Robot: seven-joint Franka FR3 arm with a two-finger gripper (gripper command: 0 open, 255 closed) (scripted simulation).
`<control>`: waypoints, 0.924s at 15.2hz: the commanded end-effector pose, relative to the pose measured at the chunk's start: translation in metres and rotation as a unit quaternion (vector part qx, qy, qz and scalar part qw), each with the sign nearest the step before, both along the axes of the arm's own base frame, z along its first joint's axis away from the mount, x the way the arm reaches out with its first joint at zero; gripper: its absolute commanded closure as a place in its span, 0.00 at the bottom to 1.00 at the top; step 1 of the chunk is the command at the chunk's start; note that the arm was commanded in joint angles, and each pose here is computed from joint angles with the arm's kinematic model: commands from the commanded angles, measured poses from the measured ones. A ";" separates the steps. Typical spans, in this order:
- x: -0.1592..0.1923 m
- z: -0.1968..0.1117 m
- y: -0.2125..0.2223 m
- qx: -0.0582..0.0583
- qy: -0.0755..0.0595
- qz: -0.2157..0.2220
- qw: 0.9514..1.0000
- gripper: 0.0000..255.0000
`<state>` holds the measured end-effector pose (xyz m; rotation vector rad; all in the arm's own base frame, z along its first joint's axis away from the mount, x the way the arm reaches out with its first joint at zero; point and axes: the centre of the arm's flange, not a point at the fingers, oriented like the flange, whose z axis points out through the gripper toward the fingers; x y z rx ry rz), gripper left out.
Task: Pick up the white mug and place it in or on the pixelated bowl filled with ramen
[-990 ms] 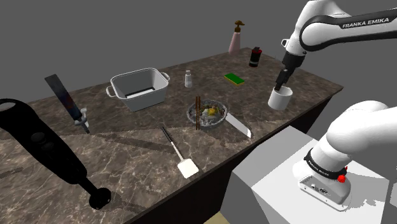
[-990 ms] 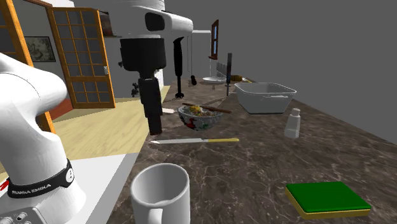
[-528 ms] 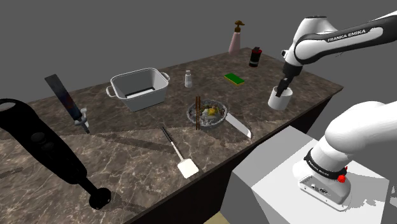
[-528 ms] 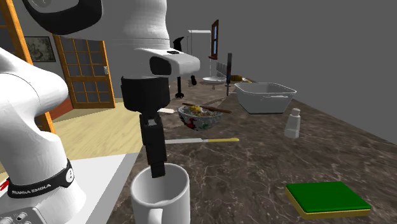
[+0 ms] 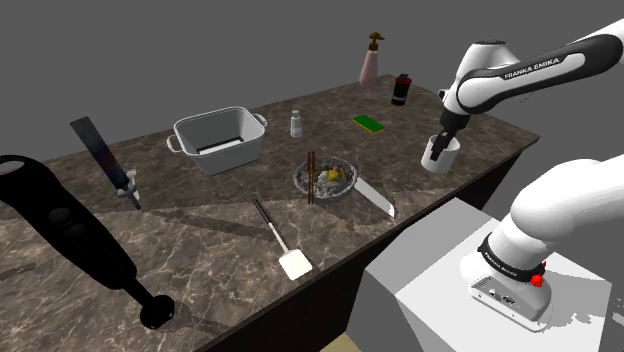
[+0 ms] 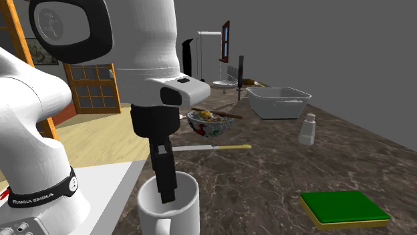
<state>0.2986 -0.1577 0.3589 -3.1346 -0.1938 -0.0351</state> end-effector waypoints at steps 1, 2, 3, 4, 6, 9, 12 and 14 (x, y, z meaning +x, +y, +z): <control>0.000 -0.001 0.000 0.000 0.000 0.000 1.000 0.00; 0.000 -0.001 0.000 0.000 0.000 0.000 1.000 0.00; 0.000 -0.001 0.000 0.000 0.000 0.000 1.000 0.00; 0.000 -0.001 0.000 0.000 0.000 0.000 1.000 0.00; 0.000 -0.001 0.000 0.000 0.000 0.000 1.000 1.00; 0.000 -0.001 0.000 0.000 0.000 0.000 1.000 1.00; 0.000 -0.001 0.000 0.000 0.000 0.000 1.000 1.00; 0.000 -0.001 0.000 0.000 0.000 0.000 1.000 1.00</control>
